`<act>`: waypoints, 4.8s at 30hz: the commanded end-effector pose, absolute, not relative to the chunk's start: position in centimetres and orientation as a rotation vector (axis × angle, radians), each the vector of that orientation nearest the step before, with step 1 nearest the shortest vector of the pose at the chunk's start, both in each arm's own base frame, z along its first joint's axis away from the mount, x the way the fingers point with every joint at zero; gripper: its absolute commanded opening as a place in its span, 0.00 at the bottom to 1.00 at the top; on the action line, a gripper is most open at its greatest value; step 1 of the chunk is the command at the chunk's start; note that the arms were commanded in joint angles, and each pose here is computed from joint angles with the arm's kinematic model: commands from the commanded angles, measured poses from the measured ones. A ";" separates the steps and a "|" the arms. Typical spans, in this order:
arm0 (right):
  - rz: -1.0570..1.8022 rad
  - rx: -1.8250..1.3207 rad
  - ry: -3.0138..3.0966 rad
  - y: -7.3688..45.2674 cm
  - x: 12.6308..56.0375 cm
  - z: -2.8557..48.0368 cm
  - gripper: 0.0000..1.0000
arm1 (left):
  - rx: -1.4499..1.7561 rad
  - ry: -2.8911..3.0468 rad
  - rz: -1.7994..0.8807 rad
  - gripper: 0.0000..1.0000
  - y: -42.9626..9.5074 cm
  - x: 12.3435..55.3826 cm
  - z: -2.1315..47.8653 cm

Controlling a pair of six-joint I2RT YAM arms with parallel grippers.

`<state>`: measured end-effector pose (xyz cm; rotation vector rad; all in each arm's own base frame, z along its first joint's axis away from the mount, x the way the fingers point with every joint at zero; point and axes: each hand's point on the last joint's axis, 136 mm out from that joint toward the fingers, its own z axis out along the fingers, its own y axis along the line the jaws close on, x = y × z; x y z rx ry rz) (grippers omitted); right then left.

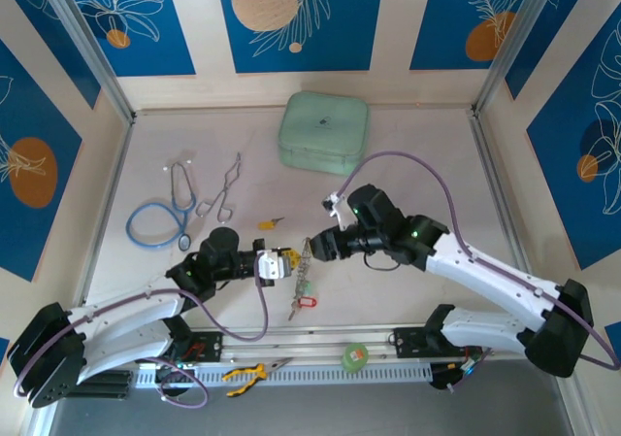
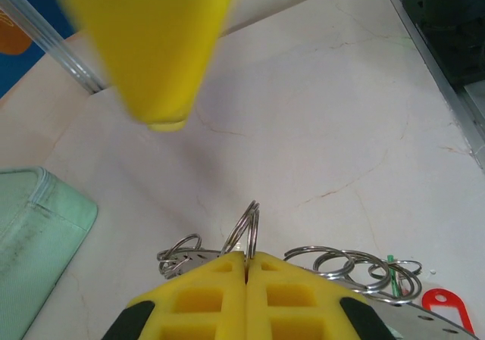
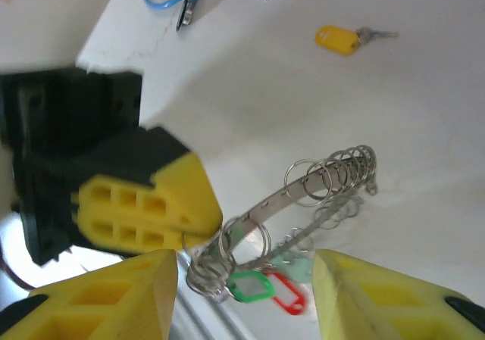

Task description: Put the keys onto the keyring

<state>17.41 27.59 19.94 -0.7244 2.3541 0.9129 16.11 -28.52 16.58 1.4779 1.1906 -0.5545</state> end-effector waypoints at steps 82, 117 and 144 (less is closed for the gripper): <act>0.540 -1.726 1.276 30.9 14.9 18.8 0.00 | 1.406 1.296 -0.764 0.26 -29.9 15.4 18.6; 0.665 -1.630 1.380 28.7 15.2 17.5 0.30 | 1.386 1.253 -0.741 0.00 -29.9 15.6 18.2; 0.765 -1.637 1.352 30.4 14.6 18.5 0.00 | 1.379 1.262 -0.756 0.20 -30.0 15.6 17.9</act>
